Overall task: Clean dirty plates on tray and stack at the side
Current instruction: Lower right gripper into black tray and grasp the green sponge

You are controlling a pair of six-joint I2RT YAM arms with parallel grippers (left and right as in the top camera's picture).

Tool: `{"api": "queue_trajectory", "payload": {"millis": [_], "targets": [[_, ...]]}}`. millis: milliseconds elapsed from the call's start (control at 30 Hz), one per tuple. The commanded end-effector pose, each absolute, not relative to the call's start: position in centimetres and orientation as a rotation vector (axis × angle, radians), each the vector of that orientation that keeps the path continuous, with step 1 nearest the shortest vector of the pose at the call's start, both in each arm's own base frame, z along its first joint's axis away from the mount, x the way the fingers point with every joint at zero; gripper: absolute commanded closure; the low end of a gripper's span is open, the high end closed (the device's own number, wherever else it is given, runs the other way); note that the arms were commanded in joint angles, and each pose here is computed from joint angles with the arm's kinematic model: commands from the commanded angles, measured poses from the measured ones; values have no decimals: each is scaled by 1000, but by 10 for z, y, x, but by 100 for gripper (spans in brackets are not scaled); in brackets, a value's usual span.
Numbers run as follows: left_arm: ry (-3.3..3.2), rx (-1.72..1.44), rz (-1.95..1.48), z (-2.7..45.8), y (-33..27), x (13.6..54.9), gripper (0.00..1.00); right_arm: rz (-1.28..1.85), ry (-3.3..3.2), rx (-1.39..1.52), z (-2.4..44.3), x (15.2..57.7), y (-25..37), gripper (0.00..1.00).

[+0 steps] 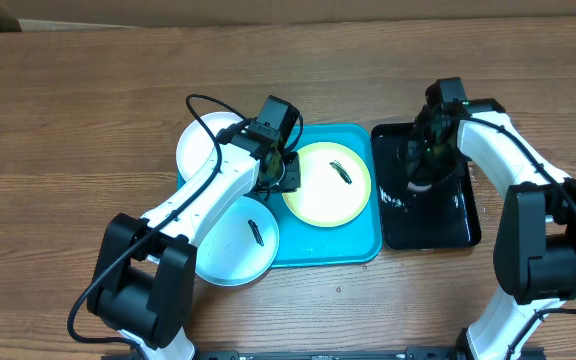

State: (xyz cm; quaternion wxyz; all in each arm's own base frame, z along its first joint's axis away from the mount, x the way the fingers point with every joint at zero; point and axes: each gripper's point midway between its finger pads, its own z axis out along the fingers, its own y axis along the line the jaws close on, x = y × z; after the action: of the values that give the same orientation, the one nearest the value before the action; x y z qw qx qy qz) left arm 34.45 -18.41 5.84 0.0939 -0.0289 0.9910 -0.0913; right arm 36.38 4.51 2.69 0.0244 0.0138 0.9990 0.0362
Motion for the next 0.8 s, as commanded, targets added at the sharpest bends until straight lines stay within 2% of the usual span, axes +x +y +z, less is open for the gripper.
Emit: {"api": "queue_trajectory", "payload": {"millis": [0,267,467,767], "targets": [[2964,-133,-229,47,-180,339,66,117,3033,40,49,376,46,96],[2961,-171,-215,30,-175,334,71,115,3048,47,75,378,46,96],[2935,-177,-241,19,-177,335,73,117,3035,45,76,381,47,96],[2916,-177,-238,17,-176,338,83,117,3035,45,76,381,47,96]]}}
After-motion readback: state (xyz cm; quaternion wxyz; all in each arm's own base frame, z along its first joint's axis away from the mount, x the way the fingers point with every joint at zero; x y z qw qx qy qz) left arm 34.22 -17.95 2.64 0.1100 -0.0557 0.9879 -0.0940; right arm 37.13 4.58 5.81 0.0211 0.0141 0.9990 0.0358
